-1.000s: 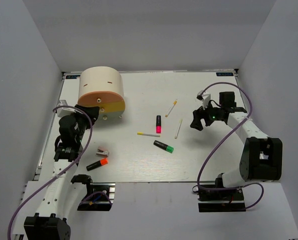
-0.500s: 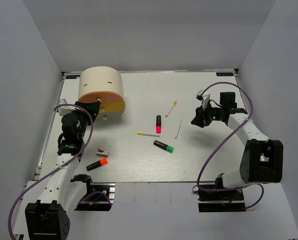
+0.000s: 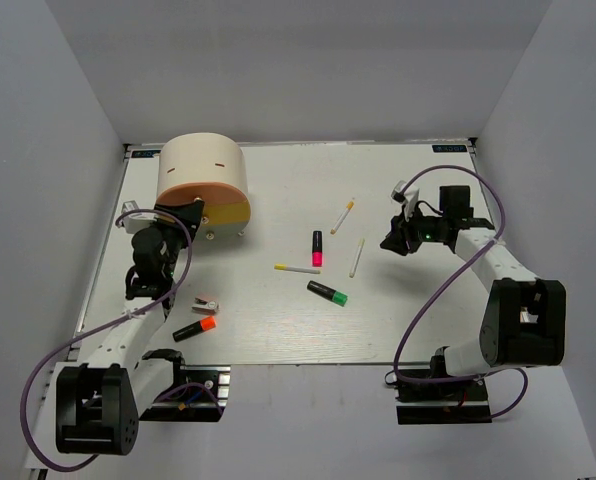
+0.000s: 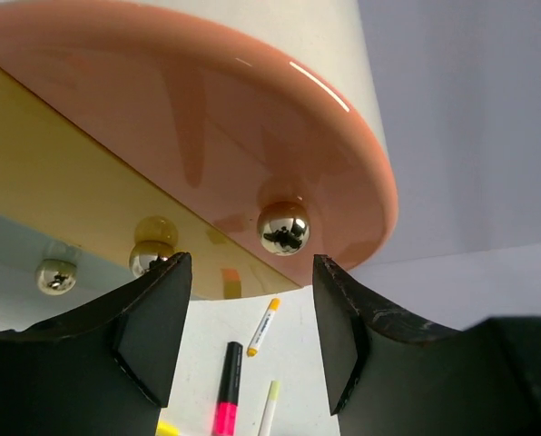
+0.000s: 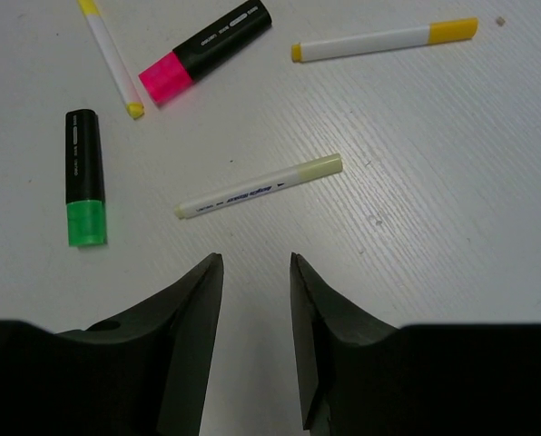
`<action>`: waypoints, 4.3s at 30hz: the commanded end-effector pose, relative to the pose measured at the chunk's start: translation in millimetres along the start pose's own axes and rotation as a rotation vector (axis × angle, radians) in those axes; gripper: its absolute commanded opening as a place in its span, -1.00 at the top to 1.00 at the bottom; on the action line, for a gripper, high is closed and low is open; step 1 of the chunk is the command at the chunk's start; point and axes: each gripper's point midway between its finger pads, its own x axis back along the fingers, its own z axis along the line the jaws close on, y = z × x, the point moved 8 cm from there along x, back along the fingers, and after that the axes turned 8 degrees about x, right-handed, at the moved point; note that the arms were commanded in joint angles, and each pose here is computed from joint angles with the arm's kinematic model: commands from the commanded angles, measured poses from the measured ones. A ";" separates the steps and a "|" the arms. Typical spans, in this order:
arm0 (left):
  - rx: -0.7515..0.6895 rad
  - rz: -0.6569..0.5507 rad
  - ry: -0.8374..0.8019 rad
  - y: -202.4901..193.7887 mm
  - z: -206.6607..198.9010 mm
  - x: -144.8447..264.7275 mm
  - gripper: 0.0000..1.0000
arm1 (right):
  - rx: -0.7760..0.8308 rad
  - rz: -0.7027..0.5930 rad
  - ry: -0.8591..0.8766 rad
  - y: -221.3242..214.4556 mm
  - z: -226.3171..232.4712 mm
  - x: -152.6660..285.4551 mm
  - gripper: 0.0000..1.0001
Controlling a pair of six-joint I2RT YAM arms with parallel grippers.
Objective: Sort the stationery into containers
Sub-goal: Open the drawer, then grab a piece of stationery with the right arm
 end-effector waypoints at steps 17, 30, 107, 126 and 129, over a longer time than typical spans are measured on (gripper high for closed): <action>0.037 -0.079 -0.098 13.9 -15.1 -16.0 -0.04 | 0.059 -0.026 0.020 -1.7 3.8 0.8 0.20; 0.044 -0.040 -0.113 13.4 -13.3 -26.0 0.30 | 0.059 -0.018 0.021 -4.7 5.3 0.8 0.20; 0.084 0.241 0.635 -18.9 39.7 131.1 -0.61 | -0.372 0.427 -0.369 54.9 54.0 -193.4 -0.36; 0.324 0.190 0.949 -35.7 83.8 139.3 -0.61 | -0.145 0.243 -0.087 96.1 60.6 -175.1 0.62; 0.337 0.199 0.963 -39.1 89.8 140.2 -0.61 | 0.031 0.046 -0.024 149.7 62.5 -145.5 0.78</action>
